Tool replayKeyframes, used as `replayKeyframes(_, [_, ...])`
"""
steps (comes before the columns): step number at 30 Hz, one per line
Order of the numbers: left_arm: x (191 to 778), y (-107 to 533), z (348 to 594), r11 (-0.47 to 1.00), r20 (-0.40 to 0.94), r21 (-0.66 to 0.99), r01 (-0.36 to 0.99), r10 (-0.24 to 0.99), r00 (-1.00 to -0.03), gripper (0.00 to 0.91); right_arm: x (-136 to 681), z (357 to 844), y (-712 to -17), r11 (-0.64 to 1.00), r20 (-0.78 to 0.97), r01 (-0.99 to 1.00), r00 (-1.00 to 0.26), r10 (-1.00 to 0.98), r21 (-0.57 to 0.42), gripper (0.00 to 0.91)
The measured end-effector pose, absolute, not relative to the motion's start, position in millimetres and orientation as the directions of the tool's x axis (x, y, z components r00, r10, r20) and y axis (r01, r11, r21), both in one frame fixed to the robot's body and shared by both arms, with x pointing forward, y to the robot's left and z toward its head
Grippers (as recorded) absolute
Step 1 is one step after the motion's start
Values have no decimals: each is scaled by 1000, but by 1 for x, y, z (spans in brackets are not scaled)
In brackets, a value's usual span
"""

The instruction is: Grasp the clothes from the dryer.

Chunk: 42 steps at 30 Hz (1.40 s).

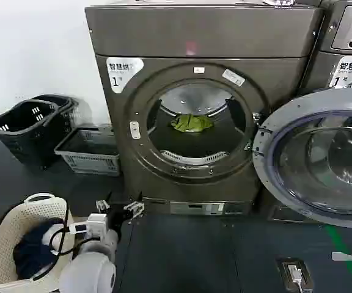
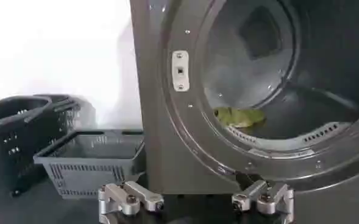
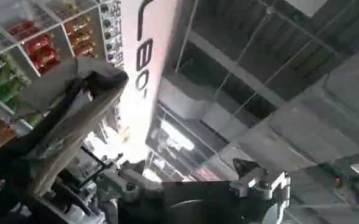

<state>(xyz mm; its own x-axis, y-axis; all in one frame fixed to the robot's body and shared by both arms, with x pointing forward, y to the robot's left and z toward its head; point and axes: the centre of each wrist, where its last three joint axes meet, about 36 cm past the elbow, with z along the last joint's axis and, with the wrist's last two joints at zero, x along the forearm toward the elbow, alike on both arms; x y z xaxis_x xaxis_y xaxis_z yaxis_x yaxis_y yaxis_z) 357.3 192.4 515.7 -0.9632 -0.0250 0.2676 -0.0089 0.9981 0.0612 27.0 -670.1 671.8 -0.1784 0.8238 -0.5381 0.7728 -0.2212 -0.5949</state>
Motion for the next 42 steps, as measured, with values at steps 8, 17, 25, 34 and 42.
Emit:
replayKeyframes(8, [356,192,516,998,269,56,-5,-20,-963,907,24,671,-671,-221,-550,781,-181,816,-585,907])
replayKeyframes(17, [355,192,517,998,267,55,-5,-19,-964,907,22,671,-672,-225,-556,785,-176,812,-578,907])
replayKeyframes(25, [355,191,517,999,266,55,-1,-16,-964,907,20,671,-673,-230,-559,785,-172,811,-575,907])
replayKeyframes(34, [355,191,517,999,266,53,4,-11,-964,907,20,671,-672,-230,-561,787,-171,810,-573,907])
replayKeyframes(42, [355,191,518,999,264,52,11,-4,-964,907,20,671,-673,-230,-561,787,-170,810,-572,907])
